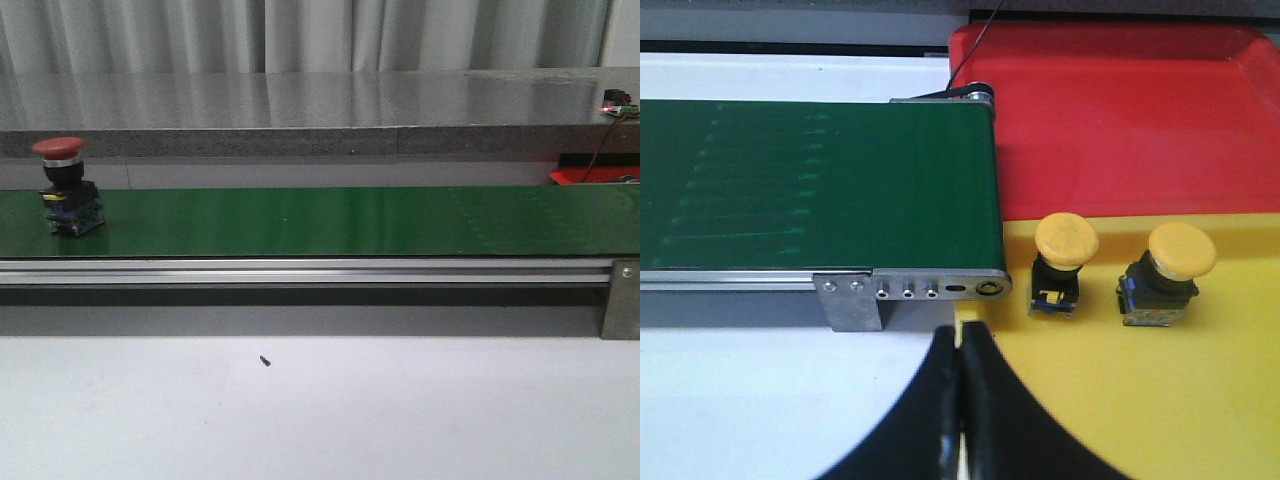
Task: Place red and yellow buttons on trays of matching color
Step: 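Set the yellow button on the belt behind the red one, open left gripper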
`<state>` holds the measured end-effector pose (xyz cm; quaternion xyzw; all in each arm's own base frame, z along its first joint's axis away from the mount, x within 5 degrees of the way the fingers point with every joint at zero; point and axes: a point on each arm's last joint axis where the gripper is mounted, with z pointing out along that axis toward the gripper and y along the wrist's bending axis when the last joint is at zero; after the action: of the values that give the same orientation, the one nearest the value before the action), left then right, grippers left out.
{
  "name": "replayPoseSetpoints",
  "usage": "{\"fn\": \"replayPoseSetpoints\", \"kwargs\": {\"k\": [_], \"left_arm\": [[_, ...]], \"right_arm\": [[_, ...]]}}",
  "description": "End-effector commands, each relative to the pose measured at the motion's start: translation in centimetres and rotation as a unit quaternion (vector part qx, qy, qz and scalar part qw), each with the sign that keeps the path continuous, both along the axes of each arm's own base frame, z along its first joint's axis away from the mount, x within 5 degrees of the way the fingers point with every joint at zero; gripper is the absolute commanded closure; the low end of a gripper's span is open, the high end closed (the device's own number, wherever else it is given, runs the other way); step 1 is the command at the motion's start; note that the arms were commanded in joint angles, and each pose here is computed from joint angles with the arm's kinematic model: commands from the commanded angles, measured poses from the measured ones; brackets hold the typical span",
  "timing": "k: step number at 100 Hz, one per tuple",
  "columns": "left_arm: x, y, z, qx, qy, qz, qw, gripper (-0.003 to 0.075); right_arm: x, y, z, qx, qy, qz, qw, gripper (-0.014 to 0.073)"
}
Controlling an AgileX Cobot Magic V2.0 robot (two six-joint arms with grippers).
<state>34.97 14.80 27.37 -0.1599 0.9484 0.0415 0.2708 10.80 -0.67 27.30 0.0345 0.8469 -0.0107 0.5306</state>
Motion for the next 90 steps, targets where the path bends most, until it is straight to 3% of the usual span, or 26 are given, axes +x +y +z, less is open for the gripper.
{"fn": "replayPoseSetpoints", "kwargs": {"k": [1, 36, 79, 90], "left_arm": [[0.3, -1.2, 2.8, 0.019, -0.052, -0.015, 0.998, 0.0568], [1.8, -3.8, 1.8, 0.015, -0.050, -0.053, 0.997, 0.0549], [2.7, -5.0, 1.1, -0.009, -0.052, -0.061, 0.997, 0.0167], [2.5, -5.4, 1.7, -0.023, -0.066, -0.063, 0.996, 0.0140]], "right_arm": [[0.3, -0.1, 1.4, -0.007, -0.047, -0.003, 0.999, 0.0661], [0.3, -0.1, 1.4, -0.007, -0.047, -0.003, 0.999, 0.0661], [0.3, -0.1, 1.4, -0.007, -0.047, -0.003, 0.999, 0.0661], [0.3, -0.1, 1.4, -0.007, -0.047, -0.003, 0.999, 0.0661]]}}
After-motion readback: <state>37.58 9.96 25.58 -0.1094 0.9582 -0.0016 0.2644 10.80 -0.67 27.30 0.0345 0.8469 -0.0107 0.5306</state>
